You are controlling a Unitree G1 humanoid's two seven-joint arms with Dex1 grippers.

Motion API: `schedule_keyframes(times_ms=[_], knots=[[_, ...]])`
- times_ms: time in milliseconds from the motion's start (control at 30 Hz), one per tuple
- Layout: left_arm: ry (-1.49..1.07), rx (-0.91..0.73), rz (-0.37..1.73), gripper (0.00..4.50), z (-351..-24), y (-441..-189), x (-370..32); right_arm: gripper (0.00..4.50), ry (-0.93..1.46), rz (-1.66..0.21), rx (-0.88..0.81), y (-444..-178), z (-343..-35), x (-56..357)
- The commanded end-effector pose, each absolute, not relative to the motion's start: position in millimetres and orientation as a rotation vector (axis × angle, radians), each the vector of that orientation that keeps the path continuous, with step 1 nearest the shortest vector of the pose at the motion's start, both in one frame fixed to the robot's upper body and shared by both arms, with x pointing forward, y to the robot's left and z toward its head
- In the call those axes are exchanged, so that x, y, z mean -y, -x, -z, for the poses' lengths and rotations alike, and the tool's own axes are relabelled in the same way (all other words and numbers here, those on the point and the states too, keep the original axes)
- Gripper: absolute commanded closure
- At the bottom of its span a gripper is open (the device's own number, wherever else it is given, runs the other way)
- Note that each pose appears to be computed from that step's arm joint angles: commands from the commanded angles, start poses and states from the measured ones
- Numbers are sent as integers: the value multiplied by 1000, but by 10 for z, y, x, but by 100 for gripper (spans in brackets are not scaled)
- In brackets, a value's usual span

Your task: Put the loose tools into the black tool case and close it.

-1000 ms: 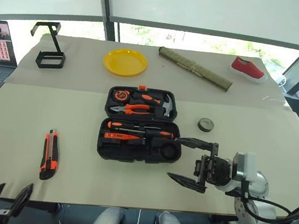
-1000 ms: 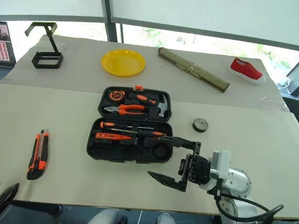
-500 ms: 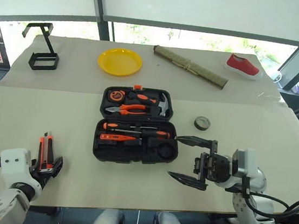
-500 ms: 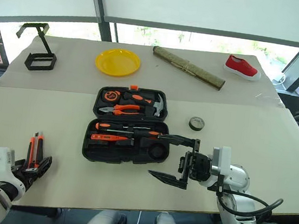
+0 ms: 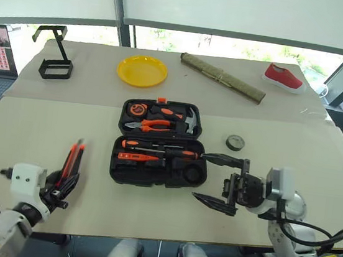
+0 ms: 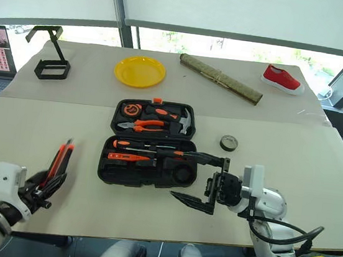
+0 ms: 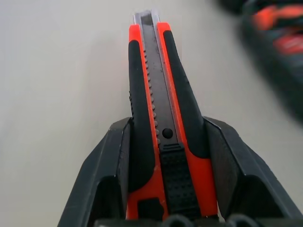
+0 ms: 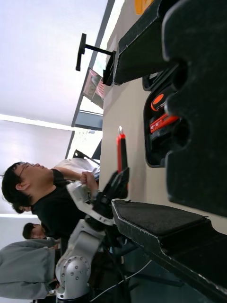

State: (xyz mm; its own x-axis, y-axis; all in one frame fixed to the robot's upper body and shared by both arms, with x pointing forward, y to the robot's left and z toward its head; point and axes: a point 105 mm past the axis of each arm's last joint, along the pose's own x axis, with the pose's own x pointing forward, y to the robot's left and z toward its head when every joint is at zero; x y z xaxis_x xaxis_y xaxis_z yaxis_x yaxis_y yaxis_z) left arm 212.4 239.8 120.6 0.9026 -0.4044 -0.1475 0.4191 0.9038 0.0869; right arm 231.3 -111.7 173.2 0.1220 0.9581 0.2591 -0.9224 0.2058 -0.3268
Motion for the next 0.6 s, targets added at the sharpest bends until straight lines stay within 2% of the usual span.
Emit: schedule_keyframes(times_ms=[33,100,200,400,600], knots=[[-264,-111,898,272,-1339,-2089,-2071,0,118,-1350,463,-2265,-1813,1217],[-397,-177,1130,272,-1314,-2138,-1952,0,136,-1338,435,-2252,-1785,1274],[-544,-228,1279,272,-1269,-2322,-1861,0,153,-1318,413,-2242,-1764,1316],[-701,-251,1398,272,-1211,-2722,-1593,0,159,-1277,404,-2152,-1771,1307],[-736,-259,1431,272,-1210,-2919,-1410,0,157,-1238,394,-2089,-1775,1298]])
